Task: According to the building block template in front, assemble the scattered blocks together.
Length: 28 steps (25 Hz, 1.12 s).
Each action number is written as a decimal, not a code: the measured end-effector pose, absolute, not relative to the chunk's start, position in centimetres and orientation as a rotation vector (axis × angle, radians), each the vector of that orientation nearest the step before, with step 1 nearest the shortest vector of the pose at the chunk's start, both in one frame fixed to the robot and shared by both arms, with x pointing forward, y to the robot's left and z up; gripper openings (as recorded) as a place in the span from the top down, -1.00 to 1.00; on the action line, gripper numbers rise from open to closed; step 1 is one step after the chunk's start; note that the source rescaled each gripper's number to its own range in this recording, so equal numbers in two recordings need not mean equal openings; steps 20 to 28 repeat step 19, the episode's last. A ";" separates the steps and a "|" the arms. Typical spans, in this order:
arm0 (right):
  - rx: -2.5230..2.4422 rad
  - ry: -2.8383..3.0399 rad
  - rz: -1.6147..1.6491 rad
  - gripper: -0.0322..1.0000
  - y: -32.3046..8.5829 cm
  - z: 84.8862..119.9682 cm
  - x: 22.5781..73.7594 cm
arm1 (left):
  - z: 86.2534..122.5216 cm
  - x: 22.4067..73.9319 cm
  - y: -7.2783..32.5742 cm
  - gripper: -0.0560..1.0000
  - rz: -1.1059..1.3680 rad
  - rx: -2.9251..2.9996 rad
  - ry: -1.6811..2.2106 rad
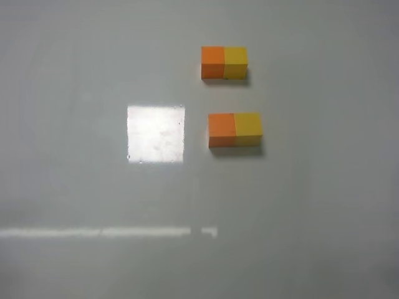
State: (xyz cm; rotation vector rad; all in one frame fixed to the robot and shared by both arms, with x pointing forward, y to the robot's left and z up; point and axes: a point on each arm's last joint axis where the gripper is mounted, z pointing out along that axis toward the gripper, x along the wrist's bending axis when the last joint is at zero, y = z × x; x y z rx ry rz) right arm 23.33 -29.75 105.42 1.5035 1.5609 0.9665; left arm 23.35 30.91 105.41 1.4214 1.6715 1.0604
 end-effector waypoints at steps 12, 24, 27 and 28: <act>1.517 1.552 0.975 -0.25 -29.7 105.4 23.3 | 105.4 23.3 30.9 -0.02 1.061 1.422 1.671; 1.517 1.552 0.975 -0.25 -29.7 105.4 23.3 | 105.4 23.3 30.9 -0.01 1.061 1.422 1.671; 1.517 1.552 0.975 -0.25 -29.7 105.4 23.3 | 105.4 23.3 30.9 -0.01 1.061 1.422 1.671; 1.517 1.552 0.975 -0.25 -29.7 105.4 23.3 | 105.4 23.3 30.9 -0.01 1.061 1.422 1.671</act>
